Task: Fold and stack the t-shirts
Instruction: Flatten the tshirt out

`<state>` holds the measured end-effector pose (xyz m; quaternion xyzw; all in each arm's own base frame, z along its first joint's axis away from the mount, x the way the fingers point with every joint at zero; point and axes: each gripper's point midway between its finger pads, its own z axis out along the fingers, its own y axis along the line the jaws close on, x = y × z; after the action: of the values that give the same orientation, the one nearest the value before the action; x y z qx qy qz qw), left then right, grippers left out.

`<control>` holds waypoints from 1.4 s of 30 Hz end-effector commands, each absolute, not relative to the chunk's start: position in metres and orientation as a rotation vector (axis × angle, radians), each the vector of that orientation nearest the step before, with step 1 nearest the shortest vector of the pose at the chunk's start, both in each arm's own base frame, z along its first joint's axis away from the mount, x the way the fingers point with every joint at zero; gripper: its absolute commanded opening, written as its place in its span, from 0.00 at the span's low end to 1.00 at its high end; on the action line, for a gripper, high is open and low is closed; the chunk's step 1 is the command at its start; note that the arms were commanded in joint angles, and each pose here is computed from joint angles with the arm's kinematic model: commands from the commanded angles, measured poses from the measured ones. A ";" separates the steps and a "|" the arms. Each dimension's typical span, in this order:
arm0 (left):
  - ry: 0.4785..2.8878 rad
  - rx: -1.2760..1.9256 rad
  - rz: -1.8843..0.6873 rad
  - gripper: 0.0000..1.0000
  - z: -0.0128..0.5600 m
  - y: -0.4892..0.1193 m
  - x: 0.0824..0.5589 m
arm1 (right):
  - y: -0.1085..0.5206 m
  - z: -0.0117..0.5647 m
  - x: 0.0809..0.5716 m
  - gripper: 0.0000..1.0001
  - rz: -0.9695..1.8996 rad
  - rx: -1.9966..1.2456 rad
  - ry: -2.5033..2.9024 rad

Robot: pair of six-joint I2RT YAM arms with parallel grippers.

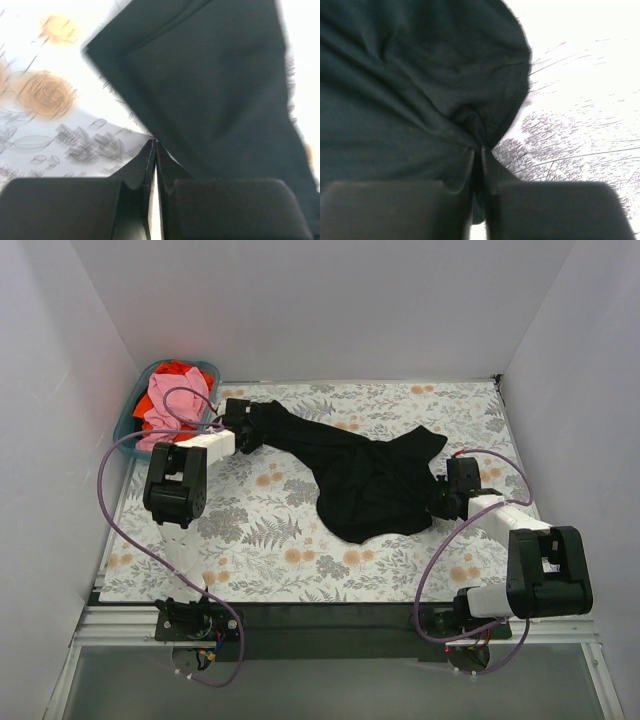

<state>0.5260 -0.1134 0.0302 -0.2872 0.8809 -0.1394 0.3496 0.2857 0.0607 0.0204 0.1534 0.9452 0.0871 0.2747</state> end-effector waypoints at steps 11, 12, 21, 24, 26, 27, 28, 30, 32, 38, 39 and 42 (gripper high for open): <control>2.183 -0.873 -0.301 0.00 0.099 -0.069 0.374 | -0.045 0.071 0.283 0.01 -0.027 0.895 2.273; 2.174 -0.861 -0.330 0.00 0.106 -0.071 0.364 | -0.052 0.074 0.281 0.01 -0.023 0.948 2.237; 2.140 -0.738 -0.504 0.61 0.127 -0.095 0.343 | 0.004 0.124 0.318 0.73 0.095 0.476 2.219; 2.140 -0.715 -0.521 0.73 0.129 -0.105 0.379 | 0.045 0.141 0.321 0.80 0.121 0.256 2.204; 2.130 -0.713 -0.520 0.73 0.128 -0.109 0.401 | 0.076 0.148 0.320 0.80 0.174 0.074 2.205; 2.128 -0.713 -0.525 0.73 0.130 -0.114 0.422 | 0.085 0.148 0.319 0.80 0.192 0.019 2.209; 2.131 -0.720 -0.532 0.73 0.127 -0.118 0.432 | 0.094 0.147 0.317 0.80 0.201 -0.044 2.215; 2.130 -0.722 -0.547 0.73 0.124 -0.126 0.462 | 0.117 0.141 0.308 0.80 0.264 -0.150 2.233; 2.127 -0.719 -0.559 0.71 0.123 -0.132 0.481 | 0.132 0.129 0.298 0.80 0.286 -0.229 2.263; 2.176 -0.718 -0.532 0.69 0.087 -0.146 0.528 | 0.156 0.098 0.278 0.79 0.311 -0.378 2.341; 2.189 -0.717 -0.523 0.69 0.081 -0.147 0.530 | 0.158 0.095 0.276 0.79 0.313 -0.390 2.351; 2.223 -0.713 -0.491 0.67 0.062 -0.151 0.537 | 0.164 0.086 0.270 0.79 0.319 -0.426 2.374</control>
<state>0.5310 -0.1467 0.0617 -0.2860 0.8617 -0.1995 0.3687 0.2733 0.1574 0.0900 -0.1420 0.9182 0.1188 0.3503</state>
